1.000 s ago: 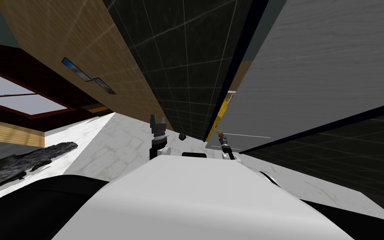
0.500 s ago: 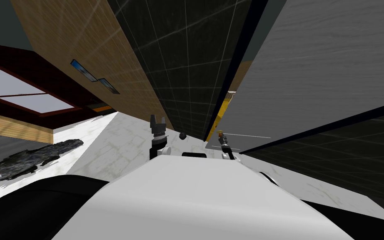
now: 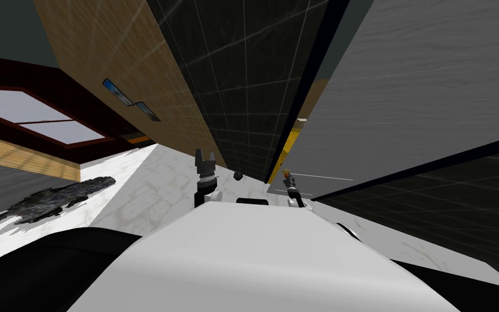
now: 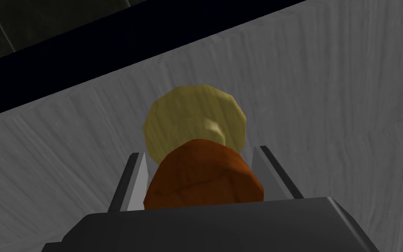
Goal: Pull the door open
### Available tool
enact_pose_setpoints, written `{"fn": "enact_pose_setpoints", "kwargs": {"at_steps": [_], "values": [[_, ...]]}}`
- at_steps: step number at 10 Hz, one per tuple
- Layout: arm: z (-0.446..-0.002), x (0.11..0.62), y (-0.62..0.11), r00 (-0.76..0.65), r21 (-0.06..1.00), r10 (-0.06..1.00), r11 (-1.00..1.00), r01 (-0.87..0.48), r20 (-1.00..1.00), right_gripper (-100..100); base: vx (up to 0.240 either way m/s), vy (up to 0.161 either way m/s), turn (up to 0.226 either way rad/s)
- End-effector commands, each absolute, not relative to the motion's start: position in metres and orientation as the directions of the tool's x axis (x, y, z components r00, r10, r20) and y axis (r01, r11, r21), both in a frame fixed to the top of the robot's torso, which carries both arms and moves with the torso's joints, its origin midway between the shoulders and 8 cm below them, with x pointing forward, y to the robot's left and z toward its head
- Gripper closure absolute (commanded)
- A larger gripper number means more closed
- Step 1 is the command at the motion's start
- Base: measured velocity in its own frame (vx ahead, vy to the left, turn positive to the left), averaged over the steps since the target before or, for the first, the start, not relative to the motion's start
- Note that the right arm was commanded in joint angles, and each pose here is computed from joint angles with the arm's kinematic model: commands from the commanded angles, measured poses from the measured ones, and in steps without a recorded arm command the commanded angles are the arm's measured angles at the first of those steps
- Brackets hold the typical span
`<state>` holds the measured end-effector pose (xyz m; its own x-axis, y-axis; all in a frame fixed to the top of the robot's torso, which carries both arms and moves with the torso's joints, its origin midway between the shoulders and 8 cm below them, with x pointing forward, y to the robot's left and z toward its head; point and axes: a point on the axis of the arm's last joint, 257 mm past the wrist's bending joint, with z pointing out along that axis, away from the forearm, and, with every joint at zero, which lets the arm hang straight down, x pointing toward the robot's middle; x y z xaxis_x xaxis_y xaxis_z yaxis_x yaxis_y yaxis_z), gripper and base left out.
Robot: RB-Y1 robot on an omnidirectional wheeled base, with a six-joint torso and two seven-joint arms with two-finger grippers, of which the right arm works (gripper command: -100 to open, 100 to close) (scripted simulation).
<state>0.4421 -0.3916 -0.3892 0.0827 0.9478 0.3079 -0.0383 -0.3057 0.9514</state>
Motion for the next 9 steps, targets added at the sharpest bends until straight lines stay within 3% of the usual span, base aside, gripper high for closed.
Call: {"fn": "enact_pose_setpoints", "kwargs": {"at_steps": [1, 9], "values": [[-0.3881, 0.4429, -0.3897, 0.080, 0.932, 0.928, -0.361, -0.047, 0.363, 100, -0.035, -0.009, 0.037], [-0.3884, 0.4438, -0.3895, 0.079, 0.845, 0.842, -0.530, -0.066, 0.534, 100, -0.035, -0.015, 0.039]]}}
